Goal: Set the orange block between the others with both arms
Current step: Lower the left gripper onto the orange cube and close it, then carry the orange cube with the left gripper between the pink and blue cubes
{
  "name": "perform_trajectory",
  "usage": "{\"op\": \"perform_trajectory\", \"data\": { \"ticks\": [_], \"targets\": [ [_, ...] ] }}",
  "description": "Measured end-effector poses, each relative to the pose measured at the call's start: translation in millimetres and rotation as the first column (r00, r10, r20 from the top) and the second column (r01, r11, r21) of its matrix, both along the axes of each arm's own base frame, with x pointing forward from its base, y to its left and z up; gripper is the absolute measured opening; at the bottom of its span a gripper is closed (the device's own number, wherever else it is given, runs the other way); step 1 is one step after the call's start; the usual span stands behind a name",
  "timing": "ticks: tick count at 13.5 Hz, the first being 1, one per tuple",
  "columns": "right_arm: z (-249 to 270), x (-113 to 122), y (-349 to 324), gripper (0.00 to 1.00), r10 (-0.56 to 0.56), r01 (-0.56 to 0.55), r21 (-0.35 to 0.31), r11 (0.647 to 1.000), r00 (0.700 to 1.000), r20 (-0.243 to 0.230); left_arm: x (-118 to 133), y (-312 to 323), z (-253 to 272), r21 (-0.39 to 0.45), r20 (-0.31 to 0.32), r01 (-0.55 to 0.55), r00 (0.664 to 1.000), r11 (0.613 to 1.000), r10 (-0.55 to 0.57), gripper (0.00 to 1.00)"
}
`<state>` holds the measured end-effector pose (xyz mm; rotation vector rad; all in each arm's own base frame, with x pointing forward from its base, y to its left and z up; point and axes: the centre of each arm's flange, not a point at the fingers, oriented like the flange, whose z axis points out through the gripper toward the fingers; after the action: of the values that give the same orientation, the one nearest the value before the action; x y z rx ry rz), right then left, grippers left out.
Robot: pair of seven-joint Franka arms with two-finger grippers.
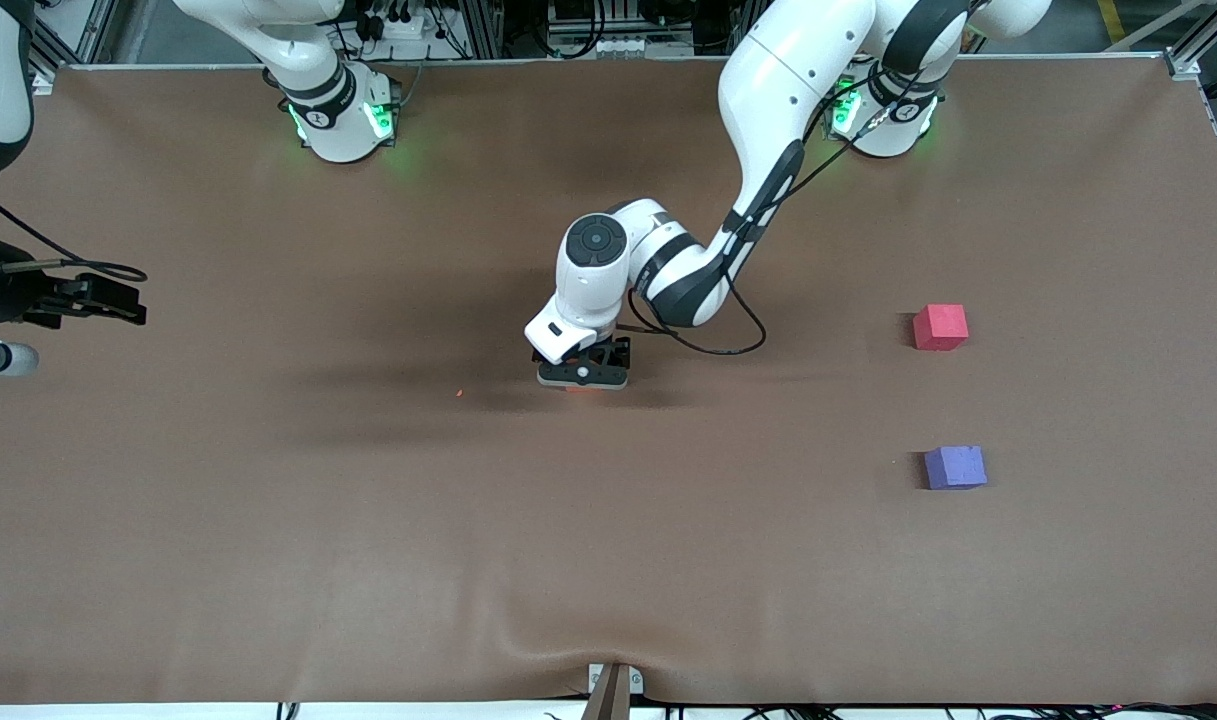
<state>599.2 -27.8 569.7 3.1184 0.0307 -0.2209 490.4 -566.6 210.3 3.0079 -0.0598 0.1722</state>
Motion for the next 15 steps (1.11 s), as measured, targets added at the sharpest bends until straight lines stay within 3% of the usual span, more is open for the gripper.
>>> {"op": "perform_trajectory", "data": {
  "ticks": [2, 6, 9, 12, 15],
  "targets": [
    [0, 0, 3, 1.0, -0.018, 0.018, -0.003, 1.0, 1.0, 0.0, -6, -2, -11, 0.007, -0.014, -0.025, 1.0, 1.0, 0.026, 1.0],
    [0, 0, 4, 1.0, -0.025, 0.025, -0.004, 1.0, 1.0, 0.001, -13, -7, -18, 0.013, -0.025, -0.058, 0.998, 0.998, 0.058, 0.59],
    [0, 0, 3, 1.0, -0.028, 0.028, -0.004, 1.0, 1.0, 0.001, -1, 0, -10, 0.013, -0.024, -0.13, 0.991, 0.991, 0.13, 0.56],
    [0, 0, 3, 1.0, -0.031, 0.031, -0.004, 1.0, 1.0, 0.001, 51, 46, 30, 0.038, -0.026, -0.249, 0.968, 0.968, 0.25, 0.56],
    [0, 0, 0, 1.0, -0.035, 0.035, -0.005, 0.999, 0.999, 0.001, 122, 153, 80, 0.124, -0.059, -0.393, 0.914, 0.911, 0.402, 0.55]
  ]
}}
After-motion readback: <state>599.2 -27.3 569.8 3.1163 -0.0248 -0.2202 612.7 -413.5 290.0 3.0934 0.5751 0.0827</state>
